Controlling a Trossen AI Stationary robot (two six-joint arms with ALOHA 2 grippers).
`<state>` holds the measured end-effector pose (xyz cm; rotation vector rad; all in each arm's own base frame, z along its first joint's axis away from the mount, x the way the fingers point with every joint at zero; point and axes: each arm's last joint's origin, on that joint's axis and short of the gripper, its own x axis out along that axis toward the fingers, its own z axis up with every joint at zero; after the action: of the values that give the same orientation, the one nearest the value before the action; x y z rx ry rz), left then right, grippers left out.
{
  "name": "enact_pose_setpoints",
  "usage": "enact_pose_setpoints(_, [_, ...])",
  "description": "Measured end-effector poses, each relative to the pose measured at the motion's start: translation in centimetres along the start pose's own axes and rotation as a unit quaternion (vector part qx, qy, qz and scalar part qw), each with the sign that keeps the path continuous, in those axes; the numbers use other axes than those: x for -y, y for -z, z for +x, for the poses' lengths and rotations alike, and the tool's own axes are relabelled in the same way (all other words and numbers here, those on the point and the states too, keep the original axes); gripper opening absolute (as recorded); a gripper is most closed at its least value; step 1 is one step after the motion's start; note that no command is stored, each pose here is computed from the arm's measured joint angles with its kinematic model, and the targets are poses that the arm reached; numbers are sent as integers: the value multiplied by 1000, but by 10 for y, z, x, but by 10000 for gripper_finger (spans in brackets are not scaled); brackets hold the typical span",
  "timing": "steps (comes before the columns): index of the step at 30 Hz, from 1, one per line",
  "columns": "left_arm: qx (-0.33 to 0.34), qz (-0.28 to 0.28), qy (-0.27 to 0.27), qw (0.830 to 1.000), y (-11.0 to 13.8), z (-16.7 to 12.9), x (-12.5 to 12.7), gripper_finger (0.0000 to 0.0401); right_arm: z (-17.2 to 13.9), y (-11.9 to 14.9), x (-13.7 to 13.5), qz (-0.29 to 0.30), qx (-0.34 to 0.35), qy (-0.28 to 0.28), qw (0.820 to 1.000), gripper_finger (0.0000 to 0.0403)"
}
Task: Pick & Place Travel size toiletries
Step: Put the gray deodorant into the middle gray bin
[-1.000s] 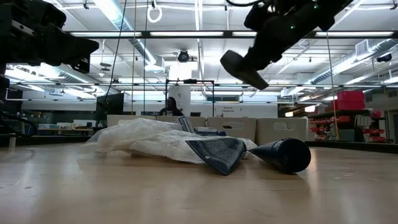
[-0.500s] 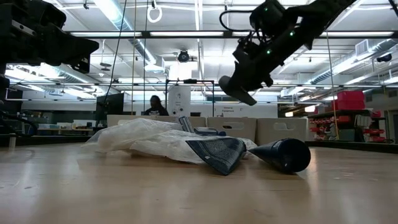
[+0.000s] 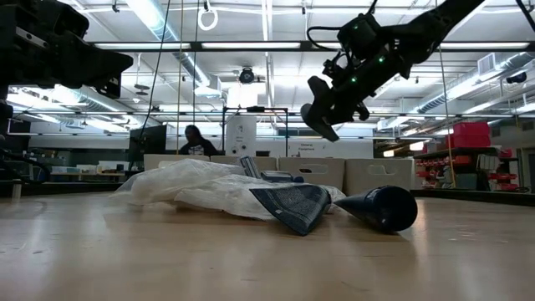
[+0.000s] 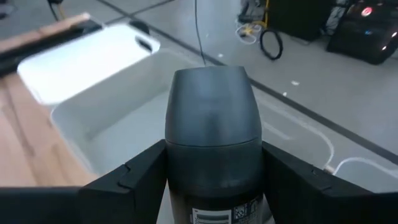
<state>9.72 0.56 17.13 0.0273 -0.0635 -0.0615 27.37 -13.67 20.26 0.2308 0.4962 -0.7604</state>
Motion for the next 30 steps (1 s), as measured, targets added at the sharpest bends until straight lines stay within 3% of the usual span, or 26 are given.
enact_pose_setpoints(9, [0, 0, 0, 1000, 0, 0, 0, 16, 6, -3, 10, 13, 13, 13, 1000, 226])
enact_pose_setpoints(16, [0, 0, 0, 1000, 0, 0, 0, 16, 25, -13, 5, 14, 3, -10, 1000, 243])
enact_pose_setpoints(21, [0, 0, 0, 1000, 0, 0, 0, 16, 42, -19, 6, 17, -5, -4, 1000, 232])
enact_pose_setpoints(26, [0, 0, 0, 1000, 0, 0, 0, 16, 54, -14, 8, 13, -32, 8, 999, 226])
enact_pose_setpoints(30, [0, 0, 0, 1000, 0, 0, 0, 16, 58, -10, 9, 12, -40, 10, 999, 244])
